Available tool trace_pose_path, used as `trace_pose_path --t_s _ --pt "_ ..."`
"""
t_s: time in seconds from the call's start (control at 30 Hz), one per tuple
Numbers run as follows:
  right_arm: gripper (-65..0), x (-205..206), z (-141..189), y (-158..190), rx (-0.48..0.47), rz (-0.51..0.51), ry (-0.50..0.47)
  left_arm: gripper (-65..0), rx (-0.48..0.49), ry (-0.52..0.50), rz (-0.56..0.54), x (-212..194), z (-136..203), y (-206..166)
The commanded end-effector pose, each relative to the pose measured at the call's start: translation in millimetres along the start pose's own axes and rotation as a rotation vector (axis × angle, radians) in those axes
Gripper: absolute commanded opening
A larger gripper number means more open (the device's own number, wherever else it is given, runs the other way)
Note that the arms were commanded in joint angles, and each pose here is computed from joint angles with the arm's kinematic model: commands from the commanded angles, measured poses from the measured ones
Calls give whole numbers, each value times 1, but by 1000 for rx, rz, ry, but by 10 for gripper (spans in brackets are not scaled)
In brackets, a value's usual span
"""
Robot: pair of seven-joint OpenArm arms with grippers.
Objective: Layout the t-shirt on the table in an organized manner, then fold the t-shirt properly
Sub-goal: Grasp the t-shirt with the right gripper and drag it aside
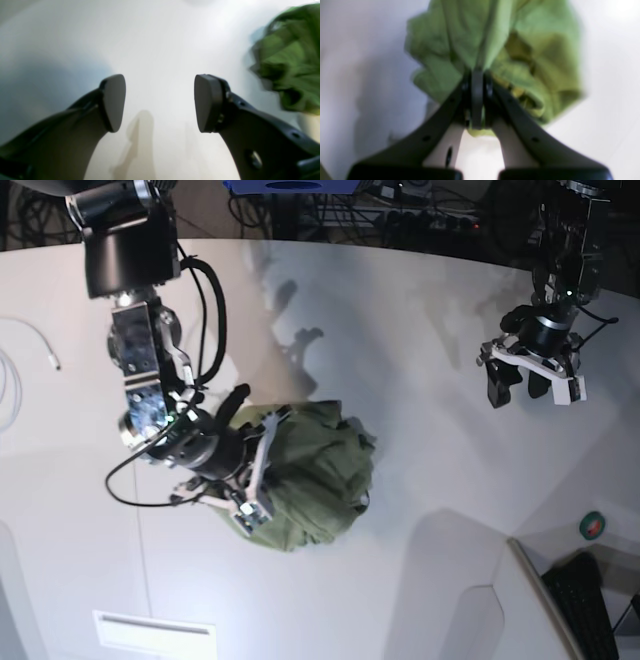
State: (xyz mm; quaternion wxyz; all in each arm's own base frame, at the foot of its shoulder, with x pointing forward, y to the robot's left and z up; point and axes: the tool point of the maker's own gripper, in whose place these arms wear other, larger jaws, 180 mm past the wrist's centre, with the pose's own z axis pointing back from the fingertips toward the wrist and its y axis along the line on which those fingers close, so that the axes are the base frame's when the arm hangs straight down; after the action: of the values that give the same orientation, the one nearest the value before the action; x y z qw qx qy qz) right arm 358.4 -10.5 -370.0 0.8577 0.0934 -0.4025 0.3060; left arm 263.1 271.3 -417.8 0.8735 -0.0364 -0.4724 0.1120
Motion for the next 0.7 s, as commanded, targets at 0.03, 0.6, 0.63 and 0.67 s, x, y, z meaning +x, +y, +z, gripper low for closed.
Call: trace_pose_path --t_s 0.03,0.6,0.63,0.67 --pt "-650 38 30 -10 -49 47 -119 -234 -24 -51 -12 19 -7 -7" --pt "-650 -8 116 -66 -279 51 -101 -230 -405 -101 -259 50 -72 -202" --pt "-650 -16 122 -76 -308 30 -88 -230 -420 -120 -246 58 -73 -212" --pt "-650 -21 127 -85 -335 13 -81 -230 -430 -133 -237 63 -74 -220"
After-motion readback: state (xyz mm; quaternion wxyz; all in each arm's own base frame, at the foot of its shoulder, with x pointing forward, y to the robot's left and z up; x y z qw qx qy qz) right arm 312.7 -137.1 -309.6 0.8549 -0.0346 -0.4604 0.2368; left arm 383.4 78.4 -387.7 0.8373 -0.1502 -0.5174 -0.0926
